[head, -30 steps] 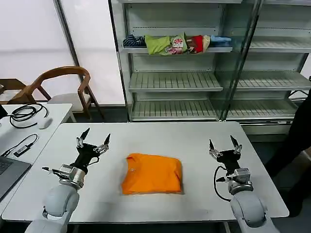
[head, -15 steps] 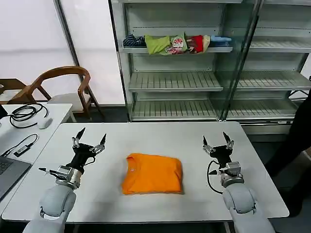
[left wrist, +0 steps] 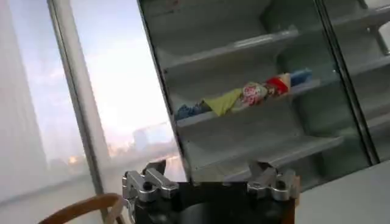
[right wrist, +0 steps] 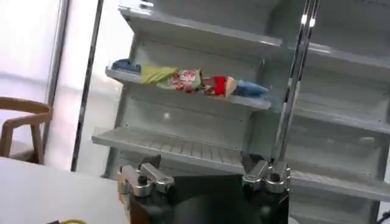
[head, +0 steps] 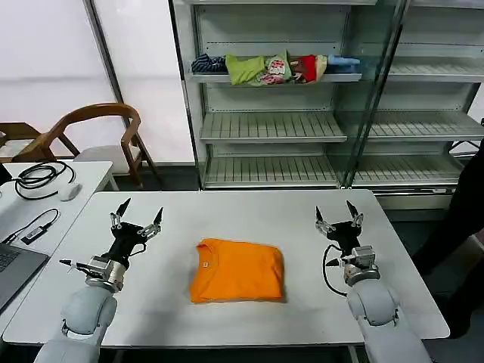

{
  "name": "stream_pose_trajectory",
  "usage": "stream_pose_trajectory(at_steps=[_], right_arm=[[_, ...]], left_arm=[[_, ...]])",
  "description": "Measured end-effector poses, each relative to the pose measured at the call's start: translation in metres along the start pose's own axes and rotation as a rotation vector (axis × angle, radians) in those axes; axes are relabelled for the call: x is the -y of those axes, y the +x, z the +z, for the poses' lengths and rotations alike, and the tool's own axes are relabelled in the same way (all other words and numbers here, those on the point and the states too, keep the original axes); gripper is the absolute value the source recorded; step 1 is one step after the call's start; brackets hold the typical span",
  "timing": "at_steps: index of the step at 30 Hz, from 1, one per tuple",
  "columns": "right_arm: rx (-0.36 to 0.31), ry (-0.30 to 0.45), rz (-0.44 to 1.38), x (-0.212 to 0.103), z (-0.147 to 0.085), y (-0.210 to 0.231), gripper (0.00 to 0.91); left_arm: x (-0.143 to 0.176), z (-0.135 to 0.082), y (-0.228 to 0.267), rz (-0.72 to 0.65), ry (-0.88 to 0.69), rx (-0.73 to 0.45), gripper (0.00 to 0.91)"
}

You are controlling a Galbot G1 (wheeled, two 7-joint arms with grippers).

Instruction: Fold and organize the clothes.

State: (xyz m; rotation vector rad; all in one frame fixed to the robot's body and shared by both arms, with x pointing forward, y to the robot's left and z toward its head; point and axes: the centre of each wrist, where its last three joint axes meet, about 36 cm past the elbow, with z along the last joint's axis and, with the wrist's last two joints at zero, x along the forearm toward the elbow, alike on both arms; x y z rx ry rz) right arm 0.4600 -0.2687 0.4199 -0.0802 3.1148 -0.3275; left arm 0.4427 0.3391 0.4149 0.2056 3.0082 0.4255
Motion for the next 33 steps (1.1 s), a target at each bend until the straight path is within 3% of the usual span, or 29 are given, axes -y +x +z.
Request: stream_pose_trajectory(at_steps=[33], right_arm=[[0.033,0.025,0.037,-0.0007,-0.0084,-0.0023,0.907]], left_arm=[[0.0015,-0.0051,0.001,0.017,-0.004,0.017,0.907]])
